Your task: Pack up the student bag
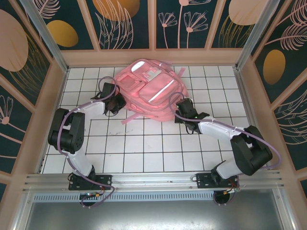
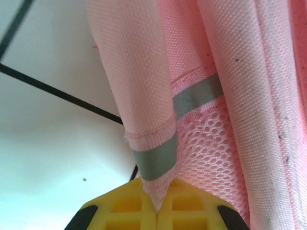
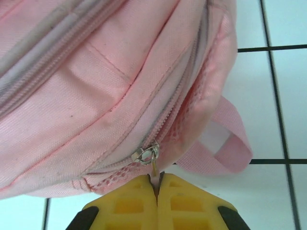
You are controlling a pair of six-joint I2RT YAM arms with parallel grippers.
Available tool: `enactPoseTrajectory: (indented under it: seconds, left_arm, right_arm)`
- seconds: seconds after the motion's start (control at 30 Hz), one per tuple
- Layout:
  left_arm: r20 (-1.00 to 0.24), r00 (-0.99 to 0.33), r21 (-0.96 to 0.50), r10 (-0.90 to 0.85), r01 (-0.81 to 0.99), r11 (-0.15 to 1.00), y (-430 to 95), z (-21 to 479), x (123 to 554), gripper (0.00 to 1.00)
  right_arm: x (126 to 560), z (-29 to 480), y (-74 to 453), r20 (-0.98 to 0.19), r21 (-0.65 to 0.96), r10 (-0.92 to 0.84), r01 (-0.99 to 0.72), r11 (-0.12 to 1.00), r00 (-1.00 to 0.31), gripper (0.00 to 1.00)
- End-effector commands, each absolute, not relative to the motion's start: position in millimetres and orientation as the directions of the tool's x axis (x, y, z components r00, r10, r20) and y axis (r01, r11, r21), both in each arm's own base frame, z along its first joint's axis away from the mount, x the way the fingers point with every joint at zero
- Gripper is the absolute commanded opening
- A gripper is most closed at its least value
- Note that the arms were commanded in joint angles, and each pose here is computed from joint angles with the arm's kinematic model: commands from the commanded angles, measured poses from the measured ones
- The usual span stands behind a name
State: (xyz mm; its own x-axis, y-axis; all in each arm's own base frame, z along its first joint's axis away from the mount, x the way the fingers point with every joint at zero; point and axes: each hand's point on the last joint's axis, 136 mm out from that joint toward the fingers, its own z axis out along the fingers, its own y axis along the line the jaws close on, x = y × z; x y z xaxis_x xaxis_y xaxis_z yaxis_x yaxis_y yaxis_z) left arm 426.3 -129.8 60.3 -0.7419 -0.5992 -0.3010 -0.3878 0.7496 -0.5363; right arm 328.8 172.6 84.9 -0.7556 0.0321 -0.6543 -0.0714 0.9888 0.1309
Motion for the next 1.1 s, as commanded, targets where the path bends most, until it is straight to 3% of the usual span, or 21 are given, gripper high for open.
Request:
enactPoseTrajectory:
  seconds: [0.0, 0.1, 0.2, 0.23, 0.3, 0.5, 0.7, 0.97, 1.07]
  left_arm:
    - [-0.413, -0.683, -0.437, -0.602, -0.432, 0.789, -83, 73, 441, 0.0]
    - [-0.401, -0.688, -0.501, -0.605, -0.389, 0.773, -93, 85, 438, 0.07]
    - [-0.377, -0.681, -0.59, -0.628, -0.346, 0.729, -104, 109, 425, 0.33]
    - [-0.352, -0.681, -0.621, -0.643, -0.344, 0.704, -109, 114, 418, 0.47]
    - [-0.285, -0.698, -0.662, -0.657, -0.353, 0.661, -120, 112, 399, 0.56]
    - [-0.21, -0.726, -0.692, -0.655, -0.363, 0.624, -155, 113, 348, 0.57]
    - [-0.116, -0.771, -0.735, -0.626, -0.358, 0.576, -209, 98, 309, 0.55]
    - [-0.157, -0.772, -0.763, -0.616, -0.301, 0.572, -251, 110, 321, 0.57]
    - [-0.16, -0.758, -0.765, -0.632, -0.31, 0.564, -256, 107, 328, 0.51]
  right_arm:
    - [320, 87, 175, -0.642, 0.141, 0.007, -0.109, 0.984, -0.767, 0.0]
    - [312, 91, 209, -0.652, 0.169, -0.023, -0.175, 0.97, -0.758, 0.0]
    - [301, 94, 247, -0.651, 0.205, -0.052, -0.241, 0.949, -0.757, 0.0]
    - [298, 95, 261, -0.649, 0.225, -0.055, -0.26, 0.939, -0.759, 0.0]
    - [291, 97, 286, -0.644, 0.253, -0.066, -0.294, 0.922, -0.762, 0.0]
    - [276, 104, 353, -0.647, 0.305, -0.111, -0.389, 0.87, -0.755, 0.0]
    - [271, 106, 376, -0.647, 0.322, -0.136, -0.431, 0.843, -0.75, 0.0]
    - [262, 111, 373, -0.649, 0.34, -0.139, -0.449, 0.826, -0.748, 0.0]
    - [258, 116, 368, -0.656, 0.342, -0.132, -0.449, 0.825, -0.743, 0.0]
